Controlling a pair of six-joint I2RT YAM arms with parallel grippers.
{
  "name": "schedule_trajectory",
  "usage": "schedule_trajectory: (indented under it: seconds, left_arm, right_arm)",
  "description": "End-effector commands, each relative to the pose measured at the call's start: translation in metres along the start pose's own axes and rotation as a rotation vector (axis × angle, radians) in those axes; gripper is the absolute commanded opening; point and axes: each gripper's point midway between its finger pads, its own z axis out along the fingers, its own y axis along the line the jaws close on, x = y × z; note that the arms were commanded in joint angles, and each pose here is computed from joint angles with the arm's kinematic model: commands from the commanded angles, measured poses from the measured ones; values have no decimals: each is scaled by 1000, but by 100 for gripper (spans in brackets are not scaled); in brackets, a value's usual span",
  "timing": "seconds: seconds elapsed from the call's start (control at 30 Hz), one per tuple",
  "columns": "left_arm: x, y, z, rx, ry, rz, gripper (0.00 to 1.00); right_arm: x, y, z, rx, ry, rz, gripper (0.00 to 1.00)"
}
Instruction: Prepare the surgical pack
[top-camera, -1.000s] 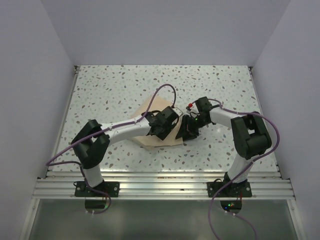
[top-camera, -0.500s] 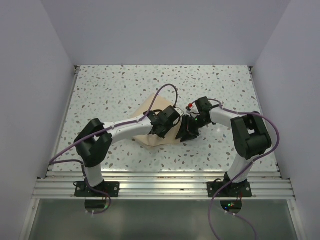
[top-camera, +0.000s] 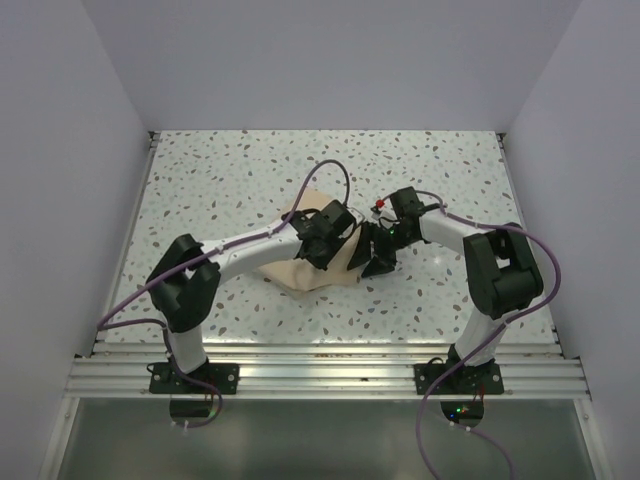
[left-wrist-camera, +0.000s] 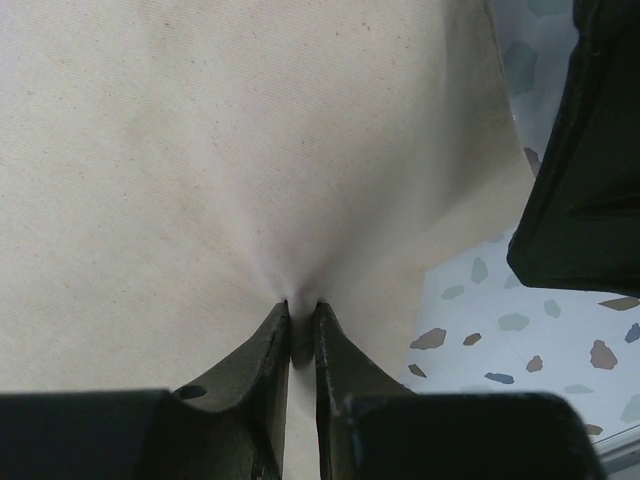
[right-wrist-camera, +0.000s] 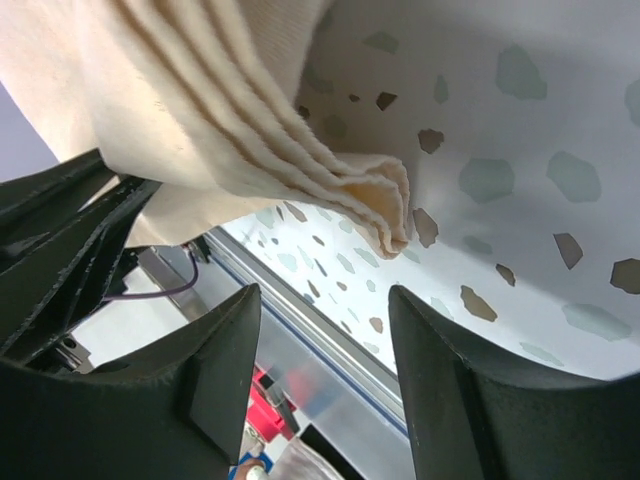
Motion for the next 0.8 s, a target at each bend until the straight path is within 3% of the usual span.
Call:
schedule_trajectory:
  seconds: [0.0, 0.47, 0.7, 0.77]
  left_arm:
    - [-21, 14, -21, 10, -54, -39, 0]
    - [-29, 26, -33, 106, -73, -109, 0]
    - [-35, 20, -37, 150, -95, -123, 0]
    - [-35, 19, -39, 154, -96, -117, 0]
  right_arm:
    - [-10, 15, -10, -18, -25, -12, 59]
    - [-16, 35, -17, -55, -60, -5, 61]
    - [-38, 63, -25, -150, -183, 38, 40]
    - [-41, 71, -23, -169, -194, 69, 30]
